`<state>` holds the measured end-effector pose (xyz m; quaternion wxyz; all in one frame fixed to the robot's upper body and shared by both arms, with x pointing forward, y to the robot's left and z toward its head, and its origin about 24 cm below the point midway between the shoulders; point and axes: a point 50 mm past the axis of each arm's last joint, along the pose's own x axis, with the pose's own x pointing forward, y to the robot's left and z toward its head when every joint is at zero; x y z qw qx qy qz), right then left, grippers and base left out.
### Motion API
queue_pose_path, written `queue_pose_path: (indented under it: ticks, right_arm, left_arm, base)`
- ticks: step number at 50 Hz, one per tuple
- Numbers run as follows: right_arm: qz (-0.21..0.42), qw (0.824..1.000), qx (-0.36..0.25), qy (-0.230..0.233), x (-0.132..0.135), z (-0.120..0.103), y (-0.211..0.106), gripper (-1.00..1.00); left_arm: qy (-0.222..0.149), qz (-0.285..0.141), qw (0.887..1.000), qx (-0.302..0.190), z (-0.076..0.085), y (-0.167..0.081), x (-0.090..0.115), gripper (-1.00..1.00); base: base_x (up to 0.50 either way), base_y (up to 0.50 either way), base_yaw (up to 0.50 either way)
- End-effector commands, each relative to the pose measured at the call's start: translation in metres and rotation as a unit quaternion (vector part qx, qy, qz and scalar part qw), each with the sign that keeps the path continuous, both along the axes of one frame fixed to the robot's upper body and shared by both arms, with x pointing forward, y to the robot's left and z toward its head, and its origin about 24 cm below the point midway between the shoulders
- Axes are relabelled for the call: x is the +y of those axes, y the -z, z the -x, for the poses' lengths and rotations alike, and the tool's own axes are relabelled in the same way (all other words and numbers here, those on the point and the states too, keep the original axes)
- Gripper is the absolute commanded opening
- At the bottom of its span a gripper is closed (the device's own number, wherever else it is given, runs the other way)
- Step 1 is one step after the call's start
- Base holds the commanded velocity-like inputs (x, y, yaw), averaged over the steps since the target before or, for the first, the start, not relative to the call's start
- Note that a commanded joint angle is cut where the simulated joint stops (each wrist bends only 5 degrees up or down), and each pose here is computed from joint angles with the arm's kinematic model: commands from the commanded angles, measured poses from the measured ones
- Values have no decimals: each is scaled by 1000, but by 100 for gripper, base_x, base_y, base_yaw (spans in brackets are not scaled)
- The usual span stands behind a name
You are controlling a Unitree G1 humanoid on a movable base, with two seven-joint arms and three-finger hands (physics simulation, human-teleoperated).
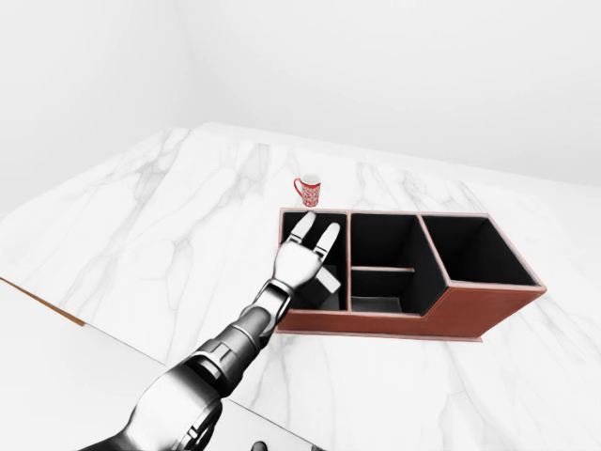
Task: Pick up the book and place it in the left compartment of the caddy.
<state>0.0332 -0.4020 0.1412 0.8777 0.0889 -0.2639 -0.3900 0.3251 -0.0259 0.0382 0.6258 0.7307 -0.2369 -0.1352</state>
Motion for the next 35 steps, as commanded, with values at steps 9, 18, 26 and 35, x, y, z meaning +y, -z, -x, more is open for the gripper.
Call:
queue_pose_path:
  ticks: [9, 18, 26, 35]
  right_arm:
    - [-1, 1000, 6, -1, 1, -1, 2, 100]
    - [-5, 1000, 10, -2, 1, -2, 5, 100]
    - [-6, 1000, 10, 0, 1, 0, 6, 100]
    - [-10, 1000, 12, 2, 0, 0, 7, 100]
  left_arm:
    - [-53, 176, 958, -219, 64, -109, 65, 100]
    - [-57, 223, 936, -265, 121, -167, 99, 100]
    - [-66, 239, 927, -283, 139, -183, 116, 100]
    - [-69, 255, 914, -309, 163, -211, 131, 100]
  base:
    - [0, 0, 0]
    - [0, 0, 0]
    - [0, 0, 0]
    - [0, 0, 0]
